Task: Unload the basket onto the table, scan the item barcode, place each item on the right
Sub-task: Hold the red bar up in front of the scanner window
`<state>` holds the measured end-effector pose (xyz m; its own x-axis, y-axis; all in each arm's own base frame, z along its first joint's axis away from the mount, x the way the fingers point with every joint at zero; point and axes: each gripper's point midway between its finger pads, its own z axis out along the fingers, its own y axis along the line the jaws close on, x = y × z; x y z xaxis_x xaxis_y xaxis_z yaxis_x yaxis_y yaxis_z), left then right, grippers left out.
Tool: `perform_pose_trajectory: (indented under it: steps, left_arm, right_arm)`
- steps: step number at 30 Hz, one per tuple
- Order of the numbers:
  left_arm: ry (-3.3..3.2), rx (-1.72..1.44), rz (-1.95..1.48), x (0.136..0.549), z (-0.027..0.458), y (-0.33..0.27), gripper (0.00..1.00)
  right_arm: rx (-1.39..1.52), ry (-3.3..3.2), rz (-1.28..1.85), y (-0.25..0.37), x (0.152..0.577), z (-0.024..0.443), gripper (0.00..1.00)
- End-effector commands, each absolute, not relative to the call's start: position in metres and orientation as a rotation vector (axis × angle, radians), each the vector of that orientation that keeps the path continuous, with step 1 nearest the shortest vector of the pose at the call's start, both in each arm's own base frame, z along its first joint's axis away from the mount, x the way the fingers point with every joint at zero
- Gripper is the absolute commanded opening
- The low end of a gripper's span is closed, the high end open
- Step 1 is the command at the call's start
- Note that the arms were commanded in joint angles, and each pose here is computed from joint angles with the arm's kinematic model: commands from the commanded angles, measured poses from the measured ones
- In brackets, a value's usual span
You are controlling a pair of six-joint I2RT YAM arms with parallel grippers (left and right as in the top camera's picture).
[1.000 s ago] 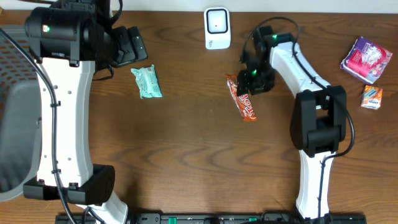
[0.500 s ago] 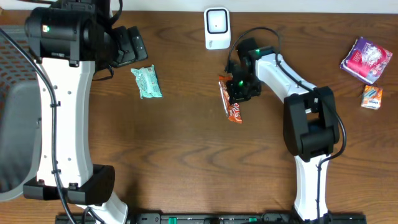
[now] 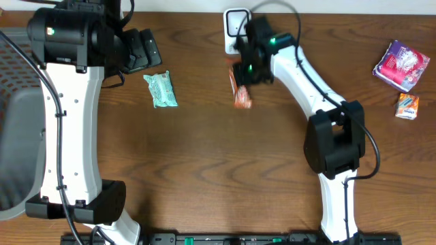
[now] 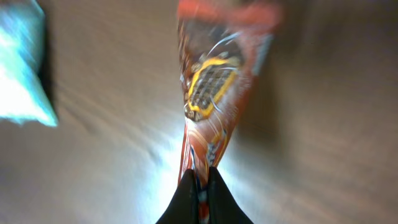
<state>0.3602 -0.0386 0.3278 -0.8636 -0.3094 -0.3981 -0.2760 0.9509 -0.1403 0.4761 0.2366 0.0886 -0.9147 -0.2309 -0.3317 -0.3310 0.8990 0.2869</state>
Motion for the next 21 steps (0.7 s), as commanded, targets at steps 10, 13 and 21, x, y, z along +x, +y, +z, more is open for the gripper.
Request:
perform_pose_trajectory:
  steps: [10, 13, 21]
  left_arm:
    - [2.754, -0.436, -0.071, 0.344, 0.319, -0.034, 0.98]
    - [2.754, -0.436, -0.071, 0.344, 0.319, -0.034, 0.98]
    - [2.754, -0.436, -0.071, 0.344, 0.319, -0.034, 0.98]
  right_arm:
    - [-0.122, 2.559, 0.443, 0.234, 0.535, 0.126, 0.01]
    - [-0.141, 2.653, 0.408, 0.228, 0.516, 0.113, 0.01]
    - [-0.344, 2.976, 0.19, 0.197, 0.438, 0.051, 0.05]
